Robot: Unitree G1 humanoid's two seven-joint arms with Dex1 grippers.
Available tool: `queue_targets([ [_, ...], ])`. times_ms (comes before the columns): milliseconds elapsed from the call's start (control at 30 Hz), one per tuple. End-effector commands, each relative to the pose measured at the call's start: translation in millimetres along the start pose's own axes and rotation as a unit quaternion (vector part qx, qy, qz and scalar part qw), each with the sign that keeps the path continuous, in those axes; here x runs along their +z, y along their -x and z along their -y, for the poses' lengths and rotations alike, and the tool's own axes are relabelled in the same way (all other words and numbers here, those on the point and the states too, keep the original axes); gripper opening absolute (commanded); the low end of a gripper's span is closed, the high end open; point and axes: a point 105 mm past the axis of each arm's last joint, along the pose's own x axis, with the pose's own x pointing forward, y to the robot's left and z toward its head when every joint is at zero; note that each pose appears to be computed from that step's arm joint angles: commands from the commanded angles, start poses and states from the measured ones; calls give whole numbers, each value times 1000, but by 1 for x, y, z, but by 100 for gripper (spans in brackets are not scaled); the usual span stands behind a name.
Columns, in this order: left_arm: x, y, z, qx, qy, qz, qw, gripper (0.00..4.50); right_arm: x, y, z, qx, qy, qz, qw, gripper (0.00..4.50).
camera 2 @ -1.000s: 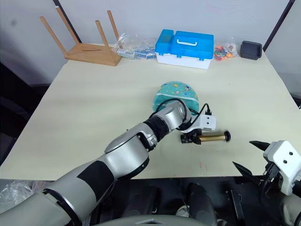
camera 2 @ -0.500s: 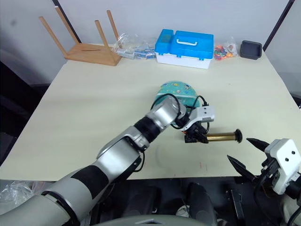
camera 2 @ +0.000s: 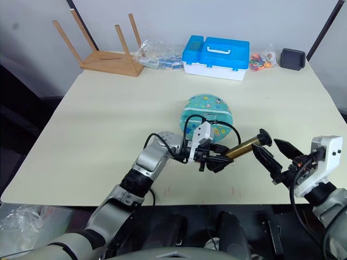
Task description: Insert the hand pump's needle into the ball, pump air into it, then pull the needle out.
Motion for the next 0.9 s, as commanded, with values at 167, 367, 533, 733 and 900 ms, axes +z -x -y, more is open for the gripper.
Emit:
queue_targets([
  [167,21,2,-1,12,-57,91,994,105,9,-16,-11,2,-18,33,999,450],
  [367,22,2,-4,27,-71,117,990,105,17,-31,-15,3,-39,69,997,450],
  [533,21,2,-5,30,-74,128,989,105,21,-35,-19,16,-48,83,995,450],
  [733,19,-5,-4,33,-77,143,986,105,24,-38,-21,29,-47,93,994,450],
  [900,19,-7,-2,33,-76,150,985,105,24,-39,-23,36,-53,102,993,450],
])
